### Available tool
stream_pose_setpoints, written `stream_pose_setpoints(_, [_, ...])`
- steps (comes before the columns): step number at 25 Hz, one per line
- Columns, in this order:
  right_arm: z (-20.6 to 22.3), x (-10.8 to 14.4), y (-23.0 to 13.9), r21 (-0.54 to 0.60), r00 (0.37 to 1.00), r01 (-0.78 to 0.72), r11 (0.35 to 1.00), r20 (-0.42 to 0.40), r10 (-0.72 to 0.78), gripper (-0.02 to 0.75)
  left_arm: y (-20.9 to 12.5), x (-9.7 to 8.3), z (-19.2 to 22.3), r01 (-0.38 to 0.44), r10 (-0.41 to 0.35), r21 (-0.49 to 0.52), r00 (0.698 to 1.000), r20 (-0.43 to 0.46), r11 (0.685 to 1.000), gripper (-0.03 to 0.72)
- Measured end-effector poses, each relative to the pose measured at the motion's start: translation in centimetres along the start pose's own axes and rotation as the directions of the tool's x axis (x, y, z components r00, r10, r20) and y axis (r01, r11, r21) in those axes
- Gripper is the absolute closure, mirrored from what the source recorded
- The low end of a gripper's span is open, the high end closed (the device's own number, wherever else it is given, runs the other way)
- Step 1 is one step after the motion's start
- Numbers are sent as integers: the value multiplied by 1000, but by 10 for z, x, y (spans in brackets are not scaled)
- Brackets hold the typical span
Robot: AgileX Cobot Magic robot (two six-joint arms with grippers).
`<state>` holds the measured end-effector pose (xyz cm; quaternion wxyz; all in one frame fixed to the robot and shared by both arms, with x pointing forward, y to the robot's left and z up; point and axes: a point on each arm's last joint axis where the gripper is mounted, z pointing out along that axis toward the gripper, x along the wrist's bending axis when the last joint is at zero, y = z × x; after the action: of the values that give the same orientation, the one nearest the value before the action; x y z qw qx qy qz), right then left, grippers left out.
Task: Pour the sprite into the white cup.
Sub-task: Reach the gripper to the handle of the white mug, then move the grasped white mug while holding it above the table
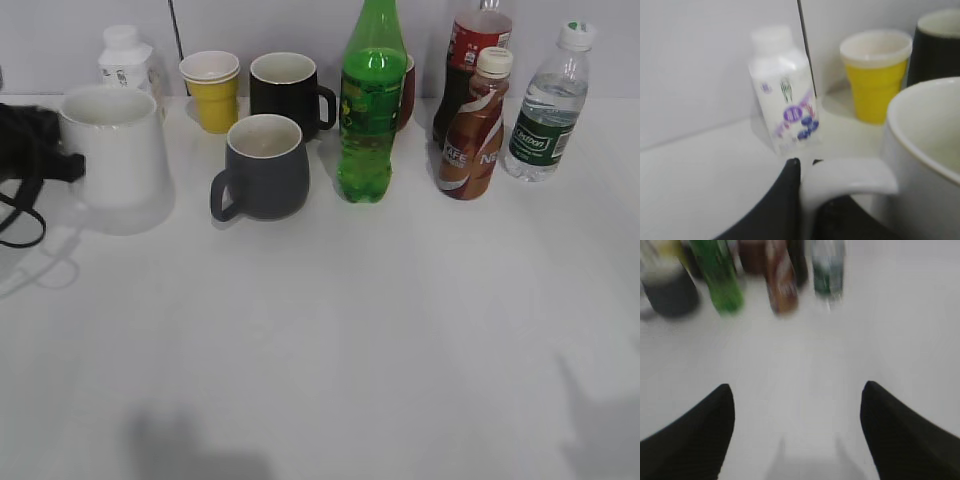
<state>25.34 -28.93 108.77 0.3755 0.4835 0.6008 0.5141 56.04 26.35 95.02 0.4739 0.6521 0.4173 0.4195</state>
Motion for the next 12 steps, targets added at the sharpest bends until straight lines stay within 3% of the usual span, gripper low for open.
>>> stream_pose_setpoints(7, [51,-6,57,-336,996,78,939,56,-63,152,31,-3,-41,-27,25,-98,1000,-19,995,650])
stream_pose_setpoints(12, [91,-12,82,-424,986,149,893,131,-103,152,40,-7,-64,-40,37,-139,999,-25,989,650])
